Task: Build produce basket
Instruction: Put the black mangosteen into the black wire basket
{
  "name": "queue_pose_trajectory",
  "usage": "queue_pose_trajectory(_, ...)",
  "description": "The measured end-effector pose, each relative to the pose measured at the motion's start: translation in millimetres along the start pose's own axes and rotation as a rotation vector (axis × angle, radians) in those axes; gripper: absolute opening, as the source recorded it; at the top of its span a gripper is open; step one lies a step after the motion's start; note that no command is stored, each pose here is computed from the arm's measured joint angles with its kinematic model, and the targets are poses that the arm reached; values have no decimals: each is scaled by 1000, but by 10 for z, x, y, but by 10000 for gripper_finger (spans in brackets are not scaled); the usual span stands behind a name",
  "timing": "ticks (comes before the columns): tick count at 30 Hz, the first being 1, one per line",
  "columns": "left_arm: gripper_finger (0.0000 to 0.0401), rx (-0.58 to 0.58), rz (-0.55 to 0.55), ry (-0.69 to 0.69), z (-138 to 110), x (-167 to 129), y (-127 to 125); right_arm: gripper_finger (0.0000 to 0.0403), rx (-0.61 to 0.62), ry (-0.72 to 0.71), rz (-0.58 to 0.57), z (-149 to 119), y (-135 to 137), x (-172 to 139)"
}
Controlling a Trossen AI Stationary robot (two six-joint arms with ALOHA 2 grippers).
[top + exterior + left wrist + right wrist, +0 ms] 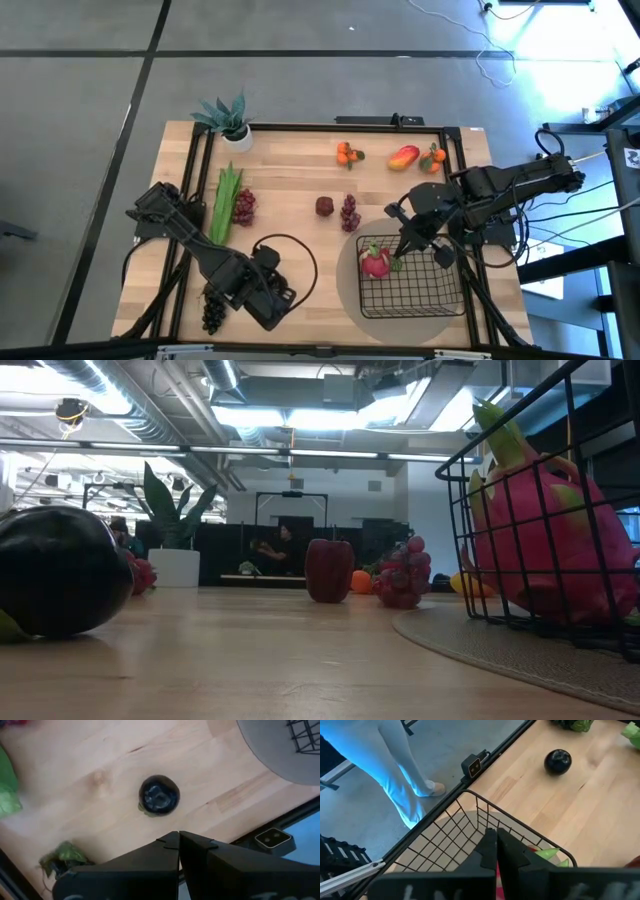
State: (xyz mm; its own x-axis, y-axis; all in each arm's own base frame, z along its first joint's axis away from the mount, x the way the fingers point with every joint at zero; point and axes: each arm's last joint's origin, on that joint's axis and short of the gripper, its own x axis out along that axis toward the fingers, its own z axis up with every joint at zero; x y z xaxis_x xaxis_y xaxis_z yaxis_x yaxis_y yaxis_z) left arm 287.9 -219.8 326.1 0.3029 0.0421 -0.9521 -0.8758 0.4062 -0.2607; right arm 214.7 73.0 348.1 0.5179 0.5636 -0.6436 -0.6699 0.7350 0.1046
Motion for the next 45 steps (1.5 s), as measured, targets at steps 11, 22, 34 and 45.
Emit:
queue_pose_trajectory(11, 0, 1, 4, 4, -28, 37, -15, 0, -1, 0, 0, 0, 0, 0)
queue_pose_trajectory(22, 124, -125, -2, 2, 12, 47, -31, 0, -1, 1, -1, 0, 0, 0)
queue_pose_trajectory(34, 312, -312, 49, -79, -58, 274, -18, 0, 0, 1, -1, -1, 0, 0)
queue_pose_trajectory(45, 321, -553, 25, -79, -184, 819, 81, 0, 0, 1, -1, -1, 0, 0)
